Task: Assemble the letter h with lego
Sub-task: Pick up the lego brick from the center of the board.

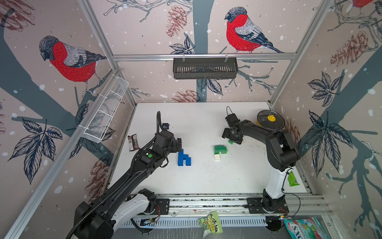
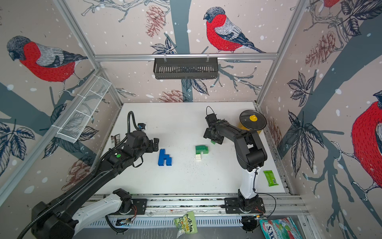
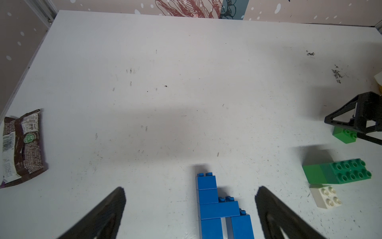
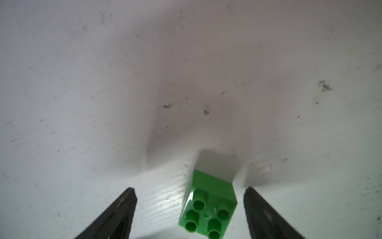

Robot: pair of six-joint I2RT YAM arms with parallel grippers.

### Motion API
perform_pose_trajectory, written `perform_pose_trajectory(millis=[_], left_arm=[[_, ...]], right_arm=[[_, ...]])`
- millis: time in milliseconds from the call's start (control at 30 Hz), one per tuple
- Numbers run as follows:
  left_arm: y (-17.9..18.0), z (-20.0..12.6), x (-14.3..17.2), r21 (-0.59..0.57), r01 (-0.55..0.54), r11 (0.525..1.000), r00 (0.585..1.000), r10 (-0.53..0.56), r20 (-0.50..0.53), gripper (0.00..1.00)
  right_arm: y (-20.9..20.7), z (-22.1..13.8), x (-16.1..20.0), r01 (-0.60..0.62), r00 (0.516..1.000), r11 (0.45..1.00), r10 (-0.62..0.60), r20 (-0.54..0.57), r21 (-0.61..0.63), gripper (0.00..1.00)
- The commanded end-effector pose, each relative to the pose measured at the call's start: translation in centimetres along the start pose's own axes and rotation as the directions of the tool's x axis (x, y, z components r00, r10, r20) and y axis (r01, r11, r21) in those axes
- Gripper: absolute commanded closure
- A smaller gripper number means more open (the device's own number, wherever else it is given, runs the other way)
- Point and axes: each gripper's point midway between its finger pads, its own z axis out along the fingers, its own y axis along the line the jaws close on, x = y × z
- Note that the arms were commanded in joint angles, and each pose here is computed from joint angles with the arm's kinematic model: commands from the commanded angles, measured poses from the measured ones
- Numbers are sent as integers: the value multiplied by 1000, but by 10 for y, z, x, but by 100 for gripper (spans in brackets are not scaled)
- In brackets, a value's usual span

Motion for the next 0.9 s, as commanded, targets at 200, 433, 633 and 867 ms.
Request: perform_pose_trajectory(millis=[200, 433, 633, 867], left_arm=[[-4, 0, -1, 22, -9, 1000, 1000, 9, -4, 2], [-6, 2, 1, 28, -10, 1000, 1000, 10, -13, 2], [-6, 2, 2, 33, -9, 999, 1000, 10, -17, 2], [-8, 3, 4, 38, -12, 999, 1000, 13, -24, 2]], right_arm=[[3, -1, 3, -4, 1000, 1000, 4, 4, -2, 26], [1, 0, 10, 13, 1000, 1000, -13, -8, 2, 31], [1, -1, 15, 35, 999, 999, -35, -11, -2, 33], [-1, -5, 13, 47, 999, 999, -47, 5, 11, 42]])
